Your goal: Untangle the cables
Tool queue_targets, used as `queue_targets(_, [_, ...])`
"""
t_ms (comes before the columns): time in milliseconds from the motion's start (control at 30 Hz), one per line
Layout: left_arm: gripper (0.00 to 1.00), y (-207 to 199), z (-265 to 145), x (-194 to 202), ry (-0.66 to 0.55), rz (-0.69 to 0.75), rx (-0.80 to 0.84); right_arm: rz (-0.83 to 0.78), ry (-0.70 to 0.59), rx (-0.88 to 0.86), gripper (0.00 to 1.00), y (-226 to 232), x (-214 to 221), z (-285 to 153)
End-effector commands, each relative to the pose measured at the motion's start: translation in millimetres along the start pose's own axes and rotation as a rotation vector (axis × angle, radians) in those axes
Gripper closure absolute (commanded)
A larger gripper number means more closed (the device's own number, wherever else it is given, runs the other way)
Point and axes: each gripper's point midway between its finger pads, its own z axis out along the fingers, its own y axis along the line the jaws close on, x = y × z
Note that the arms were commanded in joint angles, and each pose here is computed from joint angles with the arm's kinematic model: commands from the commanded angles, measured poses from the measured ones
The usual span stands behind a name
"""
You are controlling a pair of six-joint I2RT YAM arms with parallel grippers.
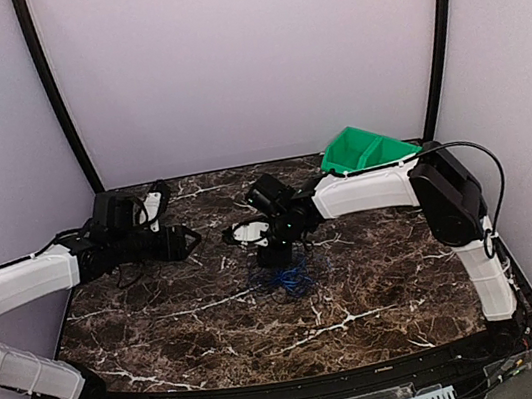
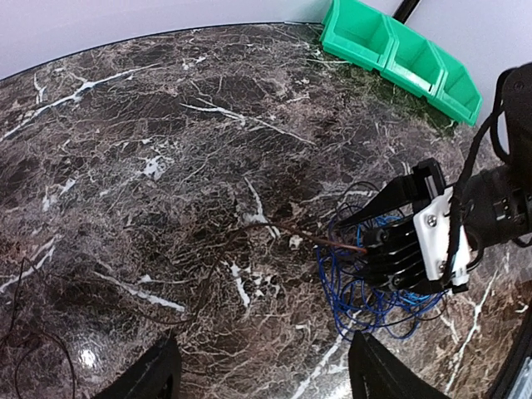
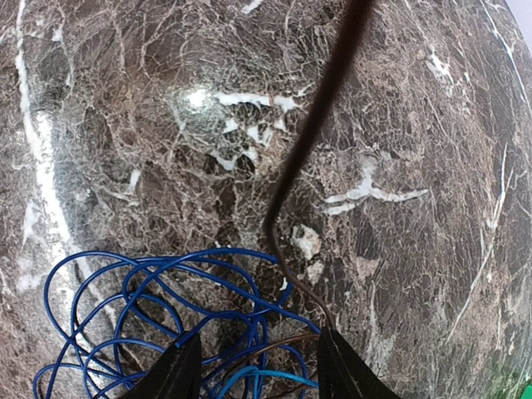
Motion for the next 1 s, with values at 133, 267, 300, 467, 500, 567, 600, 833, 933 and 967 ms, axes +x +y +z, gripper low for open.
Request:
queue_targets(133, [0.02,9.2,18.3,1.9,-0.090,0.284,-0.094,-0.008,-0.045,-0.038,0.51,8.5,-14.4,-18.8])
queue_targets(267, [0.02,13.2,23.9,-8.0,-0.159,0.353,-0.125,-0.001,-0.060,-0.069,0.51,14.0,-17.0,-20.9])
queue_targets(300, [0.03,13.9,27.4,-8.1,-0.158,0.374,-0.127,0.000,-0.062,-0.073,0.51,14.8,-17.3,-21.7])
queue_targets(467, [0.13,7.6,45.1,-21.7,-0.179,0.442,-0.101,0.005,-0.073,-0.098,0.51,20.1,-18.7,-23.7])
queue_targets(500, [0.15,8.9,51.6,-19.1,-0.169,0.448,-0.099,0.008,-0.076,-0.101,0.51,20.0,-19.3,-24.4])
queue_targets(567, [0.17,9.1,60.0,-19.0,-0.170,0.461,-0.094,0.010,-0.081,-0.109,0.51,21.7,-21.0,-26.2])
queue_targets(600, [0.17,7.0,62.2,-20.3,-0.178,0.468,-0.082,0.011,-0.084,-0.115,0.51,22.7,-21.6,-26.7])
queue_targets(833, [0.35,13.8,76.2,-23.0,-0.211,0.477,-0.109,0.017,-0.082,-0.132,0.51,26.5,-19.3,-23.1])
queue_targets(933, [0.52,16.8,83.2,-23.9,-0.224,0.496,-0.122,0.020,-0.079,-0.143,0.51,28.8,-17.7,-19.4])
queue_targets(967, [0.68,17.5,84.7,-27.0,-0.235,0.500,-0.127,0.021,-0.075,-0.145,0.51,29.5,-16.4,-17.6])
